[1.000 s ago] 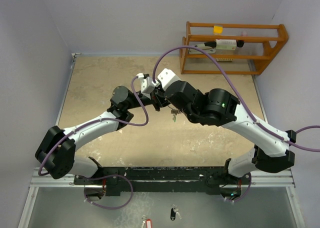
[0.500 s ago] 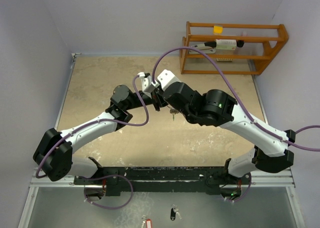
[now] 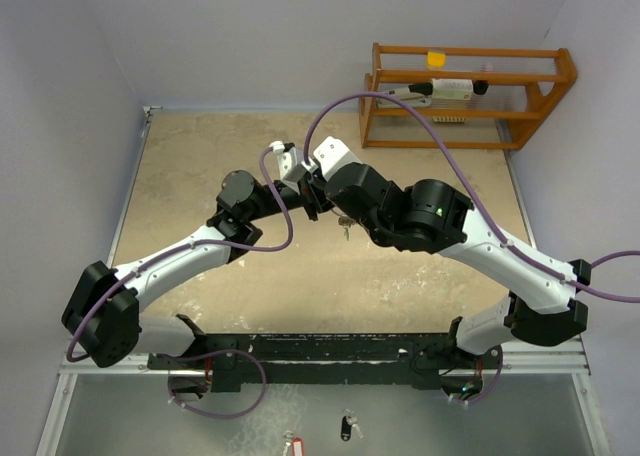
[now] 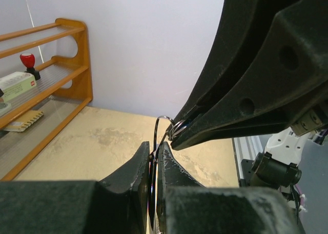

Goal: Remove the keys from the keyring

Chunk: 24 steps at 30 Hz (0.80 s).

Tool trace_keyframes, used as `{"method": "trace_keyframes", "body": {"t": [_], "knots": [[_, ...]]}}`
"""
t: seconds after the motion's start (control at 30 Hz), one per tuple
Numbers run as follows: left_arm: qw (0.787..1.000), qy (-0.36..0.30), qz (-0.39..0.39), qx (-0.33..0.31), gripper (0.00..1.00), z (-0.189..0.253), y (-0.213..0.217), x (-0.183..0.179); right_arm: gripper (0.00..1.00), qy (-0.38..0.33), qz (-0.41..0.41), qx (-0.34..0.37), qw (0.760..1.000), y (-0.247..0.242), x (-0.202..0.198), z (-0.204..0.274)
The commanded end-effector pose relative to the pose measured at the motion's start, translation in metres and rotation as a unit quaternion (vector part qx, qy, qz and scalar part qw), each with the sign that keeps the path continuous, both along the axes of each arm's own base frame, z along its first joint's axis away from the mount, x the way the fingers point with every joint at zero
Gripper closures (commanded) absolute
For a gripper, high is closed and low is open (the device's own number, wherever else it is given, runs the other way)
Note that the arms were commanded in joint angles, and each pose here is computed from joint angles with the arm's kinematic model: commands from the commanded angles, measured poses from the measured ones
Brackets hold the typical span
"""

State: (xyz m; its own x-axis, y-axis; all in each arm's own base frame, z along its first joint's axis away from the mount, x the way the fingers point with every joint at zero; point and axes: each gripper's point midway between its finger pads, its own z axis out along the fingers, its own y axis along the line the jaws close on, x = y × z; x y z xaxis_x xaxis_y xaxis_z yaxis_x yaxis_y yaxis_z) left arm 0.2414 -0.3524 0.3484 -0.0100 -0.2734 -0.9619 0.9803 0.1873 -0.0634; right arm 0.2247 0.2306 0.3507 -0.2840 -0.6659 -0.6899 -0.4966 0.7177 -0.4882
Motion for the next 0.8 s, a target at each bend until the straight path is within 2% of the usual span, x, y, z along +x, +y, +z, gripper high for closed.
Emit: {"method": "trace_keyframes", "body": {"t": [0.0, 0.4, 0.63, 0.77], "knots": [[0.994, -0.026, 0.080, -0.070, 1.00, 0.051, 0.023, 0.021, 1.00, 0.030, 0.030, 0.027, 0.999, 0.010, -0.016, -0.004], [0.992, -0.026, 0.088, -0.091, 1.00, 0.067, 0.032, 0.016, 1.00, 0.039, 0.035, 0.029, 0.998, 0.012, -0.018, -0.012], [0.987, -0.044, 0.100, -0.120, 1.00, 0.096, 0.049, 0.003, 1.00, 0.068, 0.053, 0.020, 0.996, 0.017, -0.025, -0.033], [0.986, -0.047, 0.100, -0.122, 1.00, 0.100, 0.053, -0.002, 1.00, 0.049, 0.045, 0.018, 0.998, 0.017, -0.019, -0.030]]}}
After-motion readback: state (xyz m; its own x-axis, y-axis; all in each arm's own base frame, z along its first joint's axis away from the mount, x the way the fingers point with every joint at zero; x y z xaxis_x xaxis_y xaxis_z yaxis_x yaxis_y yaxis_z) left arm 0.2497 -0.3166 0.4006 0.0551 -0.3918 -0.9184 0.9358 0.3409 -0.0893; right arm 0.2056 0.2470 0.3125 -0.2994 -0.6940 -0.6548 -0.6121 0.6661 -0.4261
